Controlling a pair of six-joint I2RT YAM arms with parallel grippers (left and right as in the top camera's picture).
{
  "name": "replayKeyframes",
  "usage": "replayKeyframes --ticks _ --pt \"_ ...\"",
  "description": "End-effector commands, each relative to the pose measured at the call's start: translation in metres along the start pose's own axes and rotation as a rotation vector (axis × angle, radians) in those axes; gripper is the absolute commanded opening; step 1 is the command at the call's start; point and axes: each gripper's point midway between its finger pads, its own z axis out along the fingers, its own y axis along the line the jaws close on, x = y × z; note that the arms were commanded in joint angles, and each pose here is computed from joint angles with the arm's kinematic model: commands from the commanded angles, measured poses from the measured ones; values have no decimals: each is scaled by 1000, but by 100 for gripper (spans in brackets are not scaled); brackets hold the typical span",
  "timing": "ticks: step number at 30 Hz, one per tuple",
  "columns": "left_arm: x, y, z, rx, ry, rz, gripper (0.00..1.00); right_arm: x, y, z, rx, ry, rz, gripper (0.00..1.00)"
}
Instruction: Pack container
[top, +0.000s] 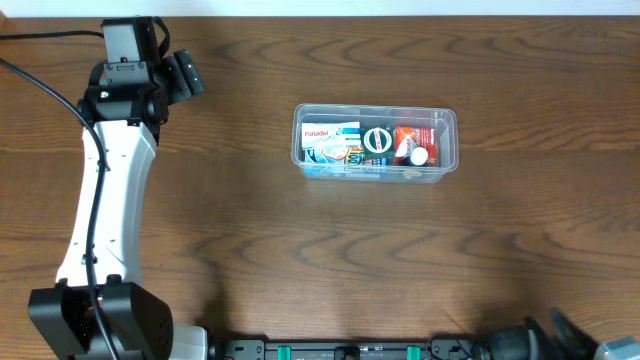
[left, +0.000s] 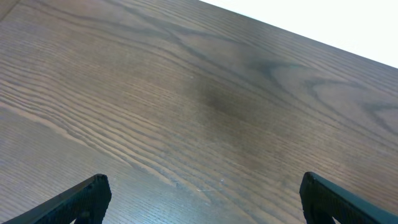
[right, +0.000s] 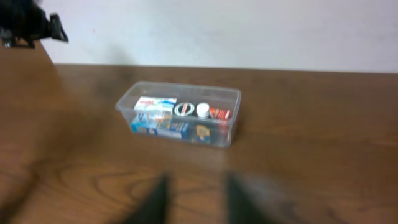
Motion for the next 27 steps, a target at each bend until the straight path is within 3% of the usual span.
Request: replayKeyframes --ticks 1,2,10,16,20,27 --pt "-10 2 -9 1 -29 -10 98 -14 3 1 -15 -65 -12 93" --pt "-10 2 -9 1 -29 -10 98 -22 4 3 -18 -95 -14 99" --pt "-10 2 -9 1 -29 -10 98 -35 -1 48 -7 -185 -18 99" --pt "-10 2 -9 1 -29 -10 98 -5 -7 107 -18 -156 -8 99" --pt "-10 2 -9 1 -29 -10 98 19 -13 140 -21 -141 100 99" --pt "-10 2 -9 1 -29 -10 98 36 -16 152 -22 -109 203 99"
